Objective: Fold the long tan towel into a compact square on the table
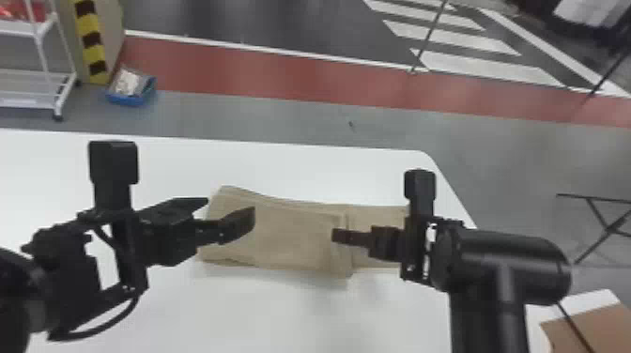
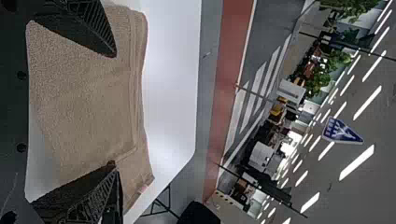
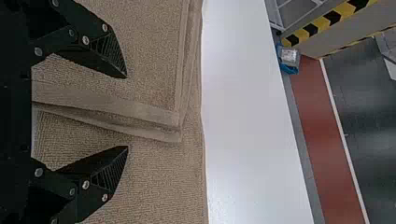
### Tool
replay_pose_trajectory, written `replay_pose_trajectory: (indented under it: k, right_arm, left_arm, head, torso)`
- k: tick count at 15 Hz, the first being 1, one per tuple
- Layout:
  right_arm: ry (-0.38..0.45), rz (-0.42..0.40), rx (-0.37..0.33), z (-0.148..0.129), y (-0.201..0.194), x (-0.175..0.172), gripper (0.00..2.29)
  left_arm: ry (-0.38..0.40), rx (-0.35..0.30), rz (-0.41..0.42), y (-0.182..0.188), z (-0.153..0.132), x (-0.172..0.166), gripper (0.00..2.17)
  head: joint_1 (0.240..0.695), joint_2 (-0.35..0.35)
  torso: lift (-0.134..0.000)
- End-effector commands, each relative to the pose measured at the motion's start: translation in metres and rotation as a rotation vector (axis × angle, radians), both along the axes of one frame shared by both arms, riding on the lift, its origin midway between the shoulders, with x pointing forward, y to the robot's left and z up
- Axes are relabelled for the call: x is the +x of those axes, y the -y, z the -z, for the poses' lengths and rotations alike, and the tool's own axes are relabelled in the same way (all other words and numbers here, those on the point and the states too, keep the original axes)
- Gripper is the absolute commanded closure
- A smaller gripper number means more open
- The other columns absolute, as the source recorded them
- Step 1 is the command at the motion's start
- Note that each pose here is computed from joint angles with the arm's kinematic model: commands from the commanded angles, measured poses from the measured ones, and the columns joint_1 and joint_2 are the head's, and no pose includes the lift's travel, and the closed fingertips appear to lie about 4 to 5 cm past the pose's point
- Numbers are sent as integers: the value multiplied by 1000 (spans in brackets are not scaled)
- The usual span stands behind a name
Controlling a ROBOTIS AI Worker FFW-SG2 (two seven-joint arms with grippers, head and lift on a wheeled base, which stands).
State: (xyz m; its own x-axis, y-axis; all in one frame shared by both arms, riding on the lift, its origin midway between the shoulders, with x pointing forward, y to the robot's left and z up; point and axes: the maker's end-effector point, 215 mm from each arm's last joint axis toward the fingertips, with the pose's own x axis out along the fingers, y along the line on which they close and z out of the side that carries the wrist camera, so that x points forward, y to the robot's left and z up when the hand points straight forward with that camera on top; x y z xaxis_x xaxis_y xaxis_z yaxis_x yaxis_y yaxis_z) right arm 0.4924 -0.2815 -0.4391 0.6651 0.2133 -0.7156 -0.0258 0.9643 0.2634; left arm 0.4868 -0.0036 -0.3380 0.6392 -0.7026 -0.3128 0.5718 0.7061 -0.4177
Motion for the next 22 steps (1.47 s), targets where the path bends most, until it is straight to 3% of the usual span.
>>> replay_pose_trajectory:
  k: [1,7,20,22]
  right_arm:
    - [-23,-7,2,5,-5,-3,407]
    - [-112,-17,1,25,-20,-25,444]
    - [-70,-5,-10,10,-16,-12,475]
    - [-69,-5,-5,9,-15,-8,586]
  left_arm:
    - [0,-2,1,0,0,-1,33]
    - [-8,-5,2,-4,3,-7,33]
    - [-19,-8,2,-3,8,-11,33]
    - [-19,-6,2,-4,8,-11,33]
  head:
    - [695,-314]
    - [695,-298]
    - [695,-303]
    - [695,-302]
  torso:
    - [-124]
    - [-124]
    - [-124]
    - [-124]
